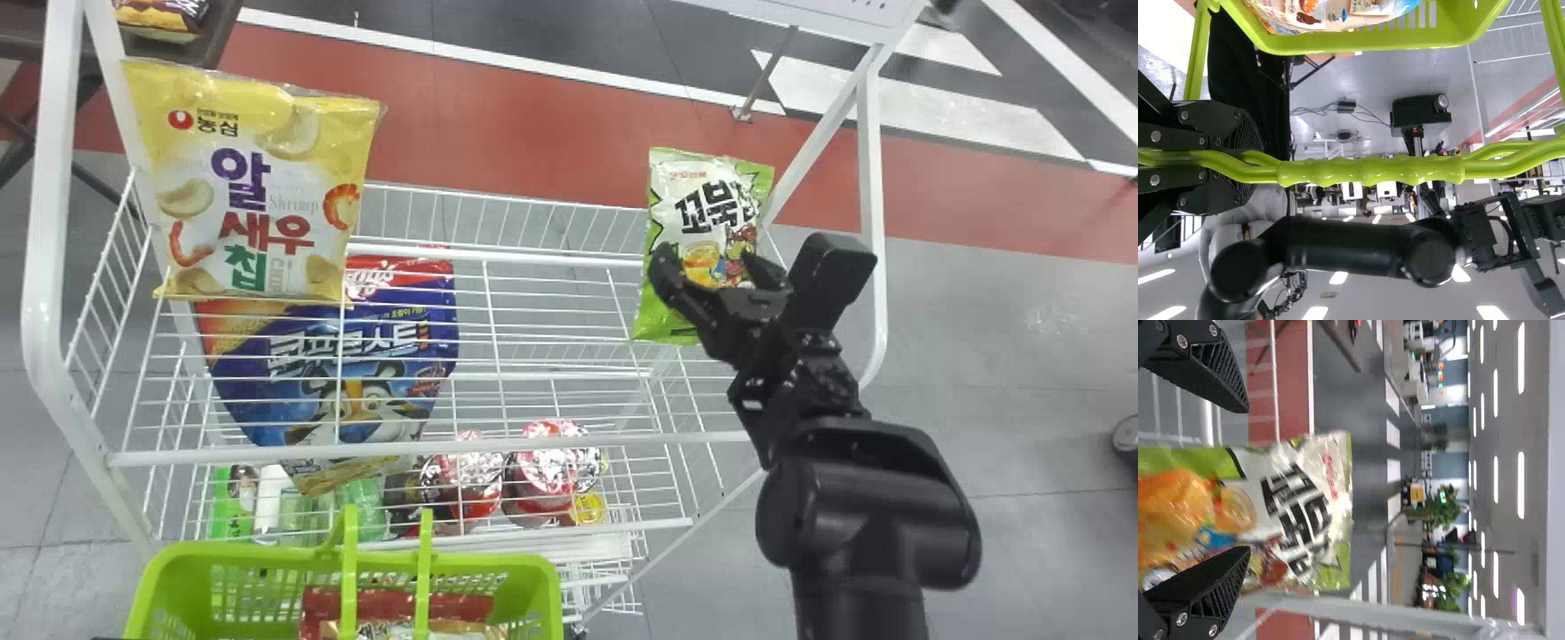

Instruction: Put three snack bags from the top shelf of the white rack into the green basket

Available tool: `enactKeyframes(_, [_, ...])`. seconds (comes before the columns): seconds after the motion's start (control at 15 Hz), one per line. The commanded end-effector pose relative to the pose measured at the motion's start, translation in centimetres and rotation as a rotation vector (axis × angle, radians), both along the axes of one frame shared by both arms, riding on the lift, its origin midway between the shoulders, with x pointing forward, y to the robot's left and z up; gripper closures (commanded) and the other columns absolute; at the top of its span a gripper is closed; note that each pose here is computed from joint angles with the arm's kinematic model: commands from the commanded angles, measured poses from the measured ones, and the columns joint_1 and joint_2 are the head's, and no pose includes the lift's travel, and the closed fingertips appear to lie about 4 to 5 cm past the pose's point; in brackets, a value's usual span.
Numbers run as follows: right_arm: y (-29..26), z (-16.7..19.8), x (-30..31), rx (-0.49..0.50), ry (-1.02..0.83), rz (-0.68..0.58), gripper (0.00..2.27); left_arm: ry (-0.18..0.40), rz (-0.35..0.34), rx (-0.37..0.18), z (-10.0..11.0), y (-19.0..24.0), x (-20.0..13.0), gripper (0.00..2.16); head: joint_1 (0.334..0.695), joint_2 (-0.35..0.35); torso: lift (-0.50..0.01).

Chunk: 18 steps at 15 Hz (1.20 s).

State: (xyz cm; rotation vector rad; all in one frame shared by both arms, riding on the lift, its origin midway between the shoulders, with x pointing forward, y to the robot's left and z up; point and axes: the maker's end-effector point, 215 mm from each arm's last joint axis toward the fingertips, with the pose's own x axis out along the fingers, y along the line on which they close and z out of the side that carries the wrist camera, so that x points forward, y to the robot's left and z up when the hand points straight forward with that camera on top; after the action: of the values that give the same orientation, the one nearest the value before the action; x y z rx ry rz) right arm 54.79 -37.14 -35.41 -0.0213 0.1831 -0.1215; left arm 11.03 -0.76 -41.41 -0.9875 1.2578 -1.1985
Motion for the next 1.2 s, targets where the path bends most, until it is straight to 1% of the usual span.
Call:
enactKeyframes(0.0, [-2.2,-0.9,1.6,-0.026,0.016,-0.045,0.07,-0.003,0.004,0.001,0.0,0.2,0.3,2.15,0.695,-0.35,0.0])
enactKeyframes(0.13, [-3.7,-3.1,2.2,0.006,0.079,-0.063,0.08,-0.003,0.002,0.001,-0.1,0.1,0.5,2.15,0.695,-0.35,0.0])
enactKeyframes(0.2, [-4.7,-3.7,2.1,0.012,0.104,-0.073,0.19,-0.002,-0.001,0.004,-0.1,0.1,0.5,2.15,0.695,-0.35,0.0])
enactKeyframes(0.27, [-4.4,-4.2,2.1,0.022,0.122,-0.052,0.41,-0.003,-0.003,0.007,-0.1,0.0,0.6,2.15,0.695,-0.35,0.0])
enactKeyframes(0.33, [-3.9,-5.0,1.9,0.028,0.157,-0.022,1.11,-0.002,-0.008,0.011,-0.2,-0.1,0.6,2.15,0.695,-0.35,0.0])
enactKeyframes(0.4, [-3.3,-5.9,1.6,0.042,0.186,-0.009,1.92,-0.004,-0.009,0.013,-0.2,-0.1,0.6,2.15,0.695,-0.35,0.0])
enactKeyframes(0.47, [-3.0,-5.9,1.3,0.046,0.182,0.01,2.1,-0.004,-0.01,0.016,-0.3,-0.1,0.6,2.15,0.695,-0.35,0.0])
enactKeyframes(0.6, [-2.5,-4.4,1.2,0.028,0.14,0.026,2.13,-0.004,-0.01,0.016,-0.3,-0.1,0.6,2.15,0.695,-0.35,0.0])
enactKeyframes(0.73, [-2.2,-4.9,0.7,0.032,0.146,0.029,2.13,-0.003,-0.01,0.014,-0.2,-0.1,0.6,2.15,0.695,-0.35,0.0])
enactKeyframes(0.87, [-1.9,-3.6,-0.3,0.034,0.133,0.035,2.13,-0.003,-0.009,0.014,-0.2,-0.1,0.7,2.15,0.695,-0.35,0.0])
enactKeyframes(1.0, [-0.1,-2.8,-2.9,0.045,0.154,0.063,2.13,-0.006,-0.008,0.014,-0.1,0.0,0.8,2.15,0.695,-0.35,0.0])
enactKeyframes(1.13, [2.6,-1.4,-6.7,0.076,0.171,0.109,2.13,-0.008,-0.006,0.014,-0.1,0.1,0.9,2.15,0.695,-0.35,0.0])
